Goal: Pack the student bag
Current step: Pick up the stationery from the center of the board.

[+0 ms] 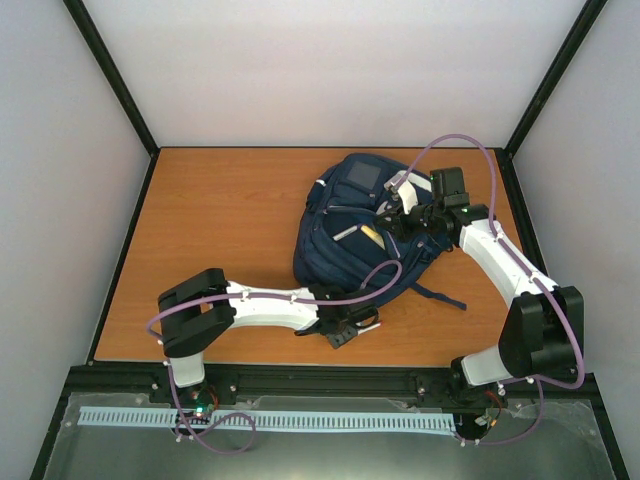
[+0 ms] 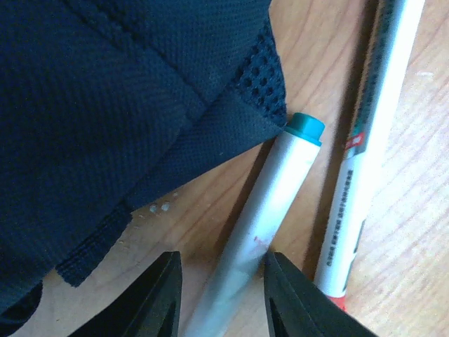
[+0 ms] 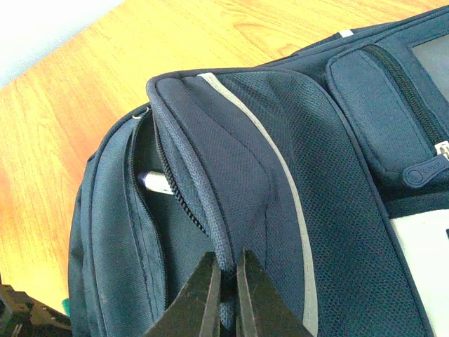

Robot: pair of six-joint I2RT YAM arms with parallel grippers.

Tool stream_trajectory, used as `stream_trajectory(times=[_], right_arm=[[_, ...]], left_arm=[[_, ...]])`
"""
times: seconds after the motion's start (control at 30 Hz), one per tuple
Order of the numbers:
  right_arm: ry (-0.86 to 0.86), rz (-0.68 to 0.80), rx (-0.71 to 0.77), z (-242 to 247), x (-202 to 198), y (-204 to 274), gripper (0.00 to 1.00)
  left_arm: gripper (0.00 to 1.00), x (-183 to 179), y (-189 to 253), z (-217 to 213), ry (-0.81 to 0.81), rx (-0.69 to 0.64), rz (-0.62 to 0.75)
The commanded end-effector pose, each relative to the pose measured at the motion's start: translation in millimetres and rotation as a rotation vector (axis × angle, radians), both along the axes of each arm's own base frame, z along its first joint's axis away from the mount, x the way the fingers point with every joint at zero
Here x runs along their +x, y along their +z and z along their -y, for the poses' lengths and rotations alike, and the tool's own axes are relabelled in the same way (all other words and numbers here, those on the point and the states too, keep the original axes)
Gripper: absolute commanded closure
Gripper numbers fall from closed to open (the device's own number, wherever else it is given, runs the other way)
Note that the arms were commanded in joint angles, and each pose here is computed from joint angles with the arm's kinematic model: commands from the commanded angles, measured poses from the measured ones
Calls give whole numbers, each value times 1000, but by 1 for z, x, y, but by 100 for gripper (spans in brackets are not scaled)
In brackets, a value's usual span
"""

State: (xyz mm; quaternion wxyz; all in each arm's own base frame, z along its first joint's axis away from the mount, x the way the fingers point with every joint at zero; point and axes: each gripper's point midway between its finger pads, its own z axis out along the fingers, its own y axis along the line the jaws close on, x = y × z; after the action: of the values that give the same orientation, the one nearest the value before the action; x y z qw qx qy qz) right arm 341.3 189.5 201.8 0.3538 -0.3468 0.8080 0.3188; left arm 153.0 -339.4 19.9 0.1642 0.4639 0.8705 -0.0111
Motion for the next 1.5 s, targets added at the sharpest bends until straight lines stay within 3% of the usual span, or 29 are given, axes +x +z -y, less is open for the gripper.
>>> stream_trajectory(times=[0.0, 0.43, 0.7, 0.8, 0.87, 1.37, 1.47], right_arm=[[-8, 37, -1, 4, 9, 6, 97], [-6, 33, 1, 4, 8, 5, 97], [1, 22, 5, 2, 8, 4, 97], [2, 22, 8, 2, 8, 5, 97], [1, 25, 9, 2, 8, 6, 97], [-1, 24, 5, 3, 8, 5, 97], [-1, 21, 4, 3, 8, 4, 97]], left_arm=[[66, 1, 2, -3, -25, 49, 28], [87, -20, -1, -45, 18, 97, -37], [86, -31, -4, -81, 130, 166, -77], [76, -32, -7, -84, 145, 181, -83], [74, -30, -4, -79, 144, 189, -81], [78, -37, -16, -64, 95, 244, -160], [84, -37, -15, -58, 80, 227, -168]])
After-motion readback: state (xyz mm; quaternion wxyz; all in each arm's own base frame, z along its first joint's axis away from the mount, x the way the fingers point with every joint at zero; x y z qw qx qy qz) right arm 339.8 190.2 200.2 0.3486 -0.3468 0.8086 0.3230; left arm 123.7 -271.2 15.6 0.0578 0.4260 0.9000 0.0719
